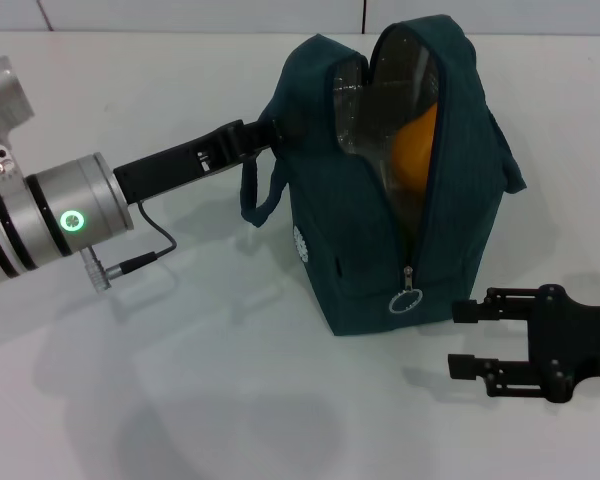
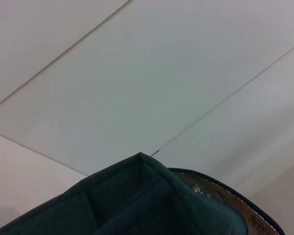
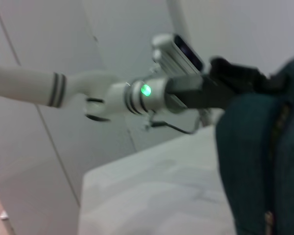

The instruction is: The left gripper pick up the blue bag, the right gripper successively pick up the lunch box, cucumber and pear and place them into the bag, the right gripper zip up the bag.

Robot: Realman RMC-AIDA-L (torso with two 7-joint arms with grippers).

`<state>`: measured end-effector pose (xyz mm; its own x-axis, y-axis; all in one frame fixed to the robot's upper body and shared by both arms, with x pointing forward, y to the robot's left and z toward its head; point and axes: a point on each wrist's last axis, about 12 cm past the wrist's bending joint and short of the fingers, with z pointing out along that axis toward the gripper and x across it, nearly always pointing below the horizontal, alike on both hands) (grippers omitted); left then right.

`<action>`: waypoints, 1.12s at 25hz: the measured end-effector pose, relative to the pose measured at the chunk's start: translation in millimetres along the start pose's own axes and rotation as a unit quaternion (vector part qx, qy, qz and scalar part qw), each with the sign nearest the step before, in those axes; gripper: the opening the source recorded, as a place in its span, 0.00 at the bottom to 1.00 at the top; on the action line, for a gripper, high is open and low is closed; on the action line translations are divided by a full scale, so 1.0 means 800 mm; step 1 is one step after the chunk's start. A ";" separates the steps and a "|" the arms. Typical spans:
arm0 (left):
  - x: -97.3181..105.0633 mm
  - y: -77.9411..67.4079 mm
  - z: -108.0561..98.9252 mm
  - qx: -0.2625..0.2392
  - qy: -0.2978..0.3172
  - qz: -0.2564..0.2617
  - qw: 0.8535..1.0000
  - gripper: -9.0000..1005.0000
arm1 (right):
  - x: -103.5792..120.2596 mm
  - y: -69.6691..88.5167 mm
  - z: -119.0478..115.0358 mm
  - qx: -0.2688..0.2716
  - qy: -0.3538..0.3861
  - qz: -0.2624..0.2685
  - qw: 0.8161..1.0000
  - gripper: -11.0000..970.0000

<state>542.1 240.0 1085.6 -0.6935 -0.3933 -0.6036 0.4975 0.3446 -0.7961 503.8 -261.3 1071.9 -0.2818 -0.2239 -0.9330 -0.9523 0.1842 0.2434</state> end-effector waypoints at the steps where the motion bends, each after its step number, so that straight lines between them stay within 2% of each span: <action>1: 0.000 0.000 0.000 0.000 0.000 0.000 1.000 0.05 | 0.002 -0.001 0.002 0.005 0.002 0.003 1.000 0.66; 10: 0.002 0.001 0.000 -0.001 0.000 -0.003 1.000 0.05 | 0.010 -0.008 0.007 0.037 -0.001 0.018 0.999 0.66; 28: 0.002 0.001 0.001 0.000 0.000 -0.003 1.000 0.05 | 0.004 -0.019 0.039 0.036 0.000 0.006 0.999 0.66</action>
<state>541.8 239.2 1084.1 -0.6965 -0.3943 -0.5995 0.4937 0.3430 -0.7991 520.8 -235.1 1056.7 -0.2925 -0.2209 -0.9304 -0.9379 0.2561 0.2341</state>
